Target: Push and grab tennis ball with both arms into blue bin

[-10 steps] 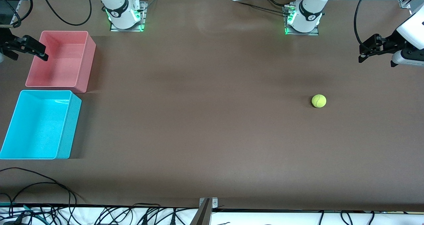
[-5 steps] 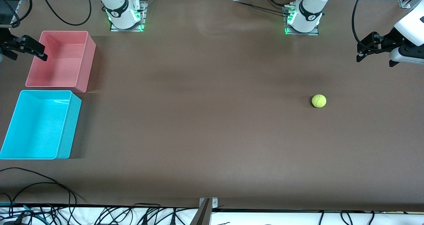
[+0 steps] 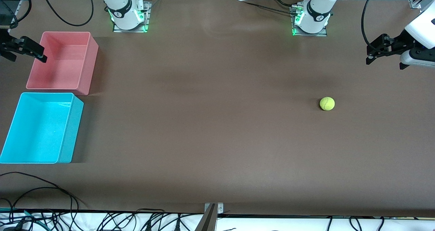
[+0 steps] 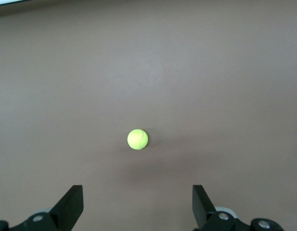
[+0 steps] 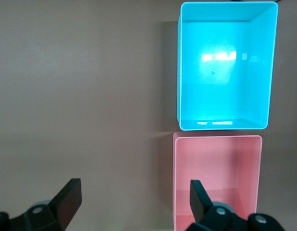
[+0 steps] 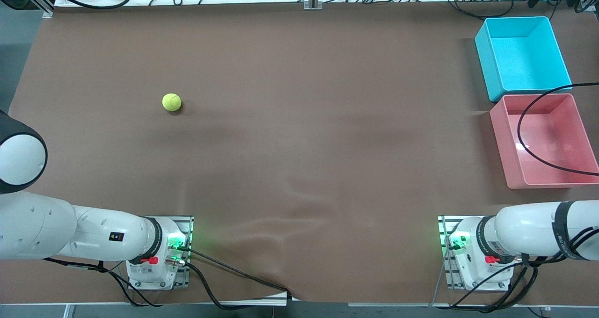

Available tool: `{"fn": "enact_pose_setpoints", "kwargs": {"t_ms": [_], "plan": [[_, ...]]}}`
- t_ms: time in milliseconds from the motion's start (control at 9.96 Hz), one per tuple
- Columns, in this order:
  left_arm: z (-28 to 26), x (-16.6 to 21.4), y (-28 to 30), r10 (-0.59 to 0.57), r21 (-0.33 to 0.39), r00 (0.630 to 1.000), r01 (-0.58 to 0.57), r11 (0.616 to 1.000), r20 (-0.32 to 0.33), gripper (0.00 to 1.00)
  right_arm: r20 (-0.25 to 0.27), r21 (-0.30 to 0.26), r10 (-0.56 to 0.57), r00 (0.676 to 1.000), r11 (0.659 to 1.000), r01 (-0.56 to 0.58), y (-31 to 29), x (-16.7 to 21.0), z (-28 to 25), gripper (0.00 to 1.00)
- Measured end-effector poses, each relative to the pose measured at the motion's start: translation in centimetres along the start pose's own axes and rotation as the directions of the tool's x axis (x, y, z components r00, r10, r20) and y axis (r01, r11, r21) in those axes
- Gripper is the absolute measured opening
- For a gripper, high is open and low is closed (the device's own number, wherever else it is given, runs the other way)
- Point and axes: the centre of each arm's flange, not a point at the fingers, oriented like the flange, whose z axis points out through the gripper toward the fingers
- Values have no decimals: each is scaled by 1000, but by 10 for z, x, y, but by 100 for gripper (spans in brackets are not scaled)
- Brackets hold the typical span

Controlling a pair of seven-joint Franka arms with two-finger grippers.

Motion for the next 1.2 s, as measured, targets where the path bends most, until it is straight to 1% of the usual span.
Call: {"fn": "enact_pose_setpoints", "kwargs": {"t_ms": [201, 1204], "plan": [[0, 0, -1, -1, 0, 1000, 1, 1000, 0, 100, -1, 1, 13, 1000, 1000, -13, 7, -1, 0, 100], [-1, 0, -2, -5, 0, 1000, 5, 1000, -2, 100, -1, 1, 12, 1000, 1000, -12, 7, -1, -1, 100]]}}
